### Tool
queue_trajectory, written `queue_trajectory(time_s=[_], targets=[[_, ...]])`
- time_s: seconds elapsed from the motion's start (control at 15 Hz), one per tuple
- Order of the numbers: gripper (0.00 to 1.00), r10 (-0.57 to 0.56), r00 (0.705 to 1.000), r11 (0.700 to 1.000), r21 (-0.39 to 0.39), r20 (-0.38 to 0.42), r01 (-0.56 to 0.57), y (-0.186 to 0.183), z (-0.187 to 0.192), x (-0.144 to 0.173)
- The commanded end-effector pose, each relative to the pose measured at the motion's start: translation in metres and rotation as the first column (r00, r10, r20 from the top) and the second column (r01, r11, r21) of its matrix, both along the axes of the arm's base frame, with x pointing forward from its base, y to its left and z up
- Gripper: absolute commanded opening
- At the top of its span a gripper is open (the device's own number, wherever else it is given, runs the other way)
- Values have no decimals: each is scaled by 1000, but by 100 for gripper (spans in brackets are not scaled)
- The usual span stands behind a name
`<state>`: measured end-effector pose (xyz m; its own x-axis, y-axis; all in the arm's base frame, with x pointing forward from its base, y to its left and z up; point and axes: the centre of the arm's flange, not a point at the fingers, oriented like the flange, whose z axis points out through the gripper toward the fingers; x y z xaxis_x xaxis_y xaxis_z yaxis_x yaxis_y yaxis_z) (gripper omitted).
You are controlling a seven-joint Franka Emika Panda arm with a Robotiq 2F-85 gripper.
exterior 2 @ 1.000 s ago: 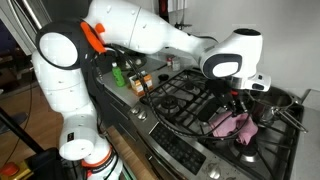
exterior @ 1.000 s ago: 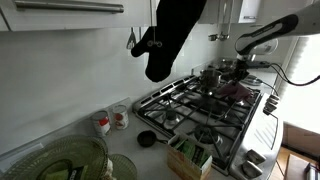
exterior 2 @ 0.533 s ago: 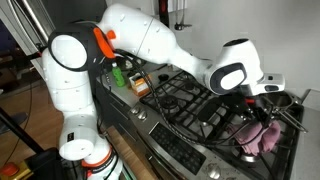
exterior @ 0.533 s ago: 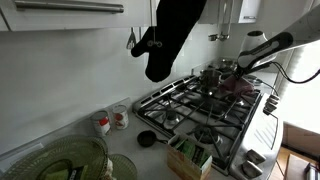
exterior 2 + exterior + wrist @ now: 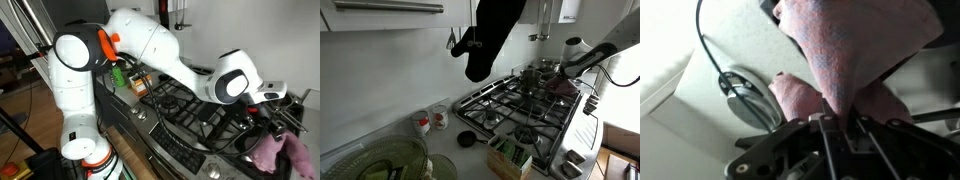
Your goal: Slide the silver pot to the top right cooker on the hob of the stove, pick up the purple cloth and wipe the bottom right cooker on the hob of the stove, put the purple cloth back on the job of the stove
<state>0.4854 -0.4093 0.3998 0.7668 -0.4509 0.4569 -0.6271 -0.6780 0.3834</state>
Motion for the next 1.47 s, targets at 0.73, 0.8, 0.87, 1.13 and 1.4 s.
queue_trajectory(time_s=[0.73, 0.8, 0.87, 1.13, 1.4], targets=[[4, 127, 991, 730, 674, 35, -117, 98, 21, 6], [4, 137, 989, 710, 691, 51, -134, 100, 25, 6], [4, 146, 987, 699, 699, 65, -149, 103, 29, 6], [4, 218, 965, 643, 723, 144, -253, 126, 50, 8], [4, 317, 922, 561, 740, 221, -371, 166, 64, 21]])
